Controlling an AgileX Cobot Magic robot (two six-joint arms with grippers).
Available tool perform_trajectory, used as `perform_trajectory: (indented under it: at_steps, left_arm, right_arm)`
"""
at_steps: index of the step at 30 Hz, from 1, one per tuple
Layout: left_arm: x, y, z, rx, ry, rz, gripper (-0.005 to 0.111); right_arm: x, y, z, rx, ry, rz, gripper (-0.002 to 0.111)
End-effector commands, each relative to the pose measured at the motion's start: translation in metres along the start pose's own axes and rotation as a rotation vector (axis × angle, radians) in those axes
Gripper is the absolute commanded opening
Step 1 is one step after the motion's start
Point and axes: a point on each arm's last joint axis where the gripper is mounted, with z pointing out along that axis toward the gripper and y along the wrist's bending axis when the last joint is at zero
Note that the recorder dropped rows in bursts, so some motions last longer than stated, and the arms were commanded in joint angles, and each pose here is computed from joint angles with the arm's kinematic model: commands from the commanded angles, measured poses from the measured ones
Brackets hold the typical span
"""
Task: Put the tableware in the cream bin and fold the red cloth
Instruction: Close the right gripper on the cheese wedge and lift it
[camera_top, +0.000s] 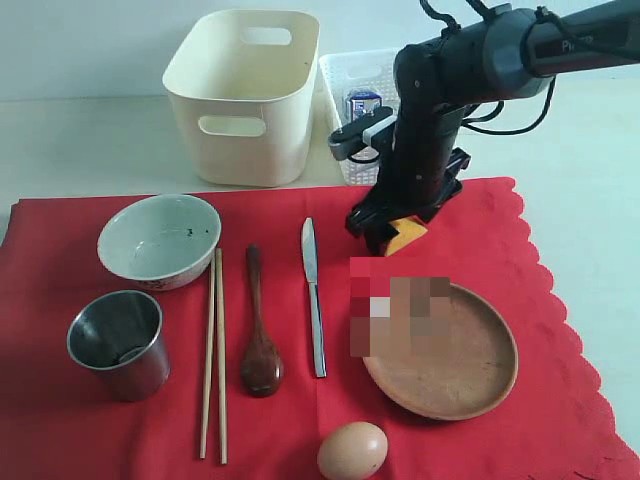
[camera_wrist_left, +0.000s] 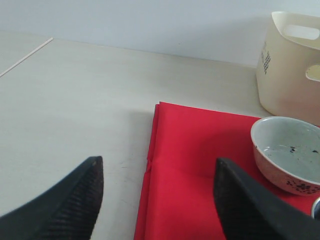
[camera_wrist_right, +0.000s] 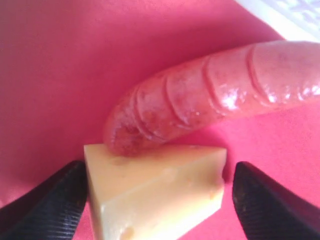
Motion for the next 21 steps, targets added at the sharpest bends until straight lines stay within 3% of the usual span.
perform_trajectory:
  at_steps: [1,3,9,12,21]
  left_arm:
    - [-0.001,0.0,0.0,-0.002,-0.012,0.009,0.062]
    - [-0.001,0.0,0.0,-0.002,-0.012,0.009,0.062]
    - [-0.001,0.0,0.0,-0.002,-0.012,0.009,0.062]
    - [-0.001,0.0,0.0,-0.002,-0.012,0.009,0.062]
    - [-0.001,0.0,0.0,-0.002,-0.012,0.009,0.062]
  right_arm:
    - [0.0,-0.001,0.015,0.017,-0.001,-0.009,0.074]
    - [0.0,0.0,0.019,0.015,0.011,-0.009,0.066]
    - [0.002,0.0,0.021,0.012,0.029,-0.009,0.017]
    - [0.003,0.0,0.019,0.01,0.044,-0.008,0.0]
    - [-0.001,-0.001,-0.025,0.015,-0.043,0.006,0.0]
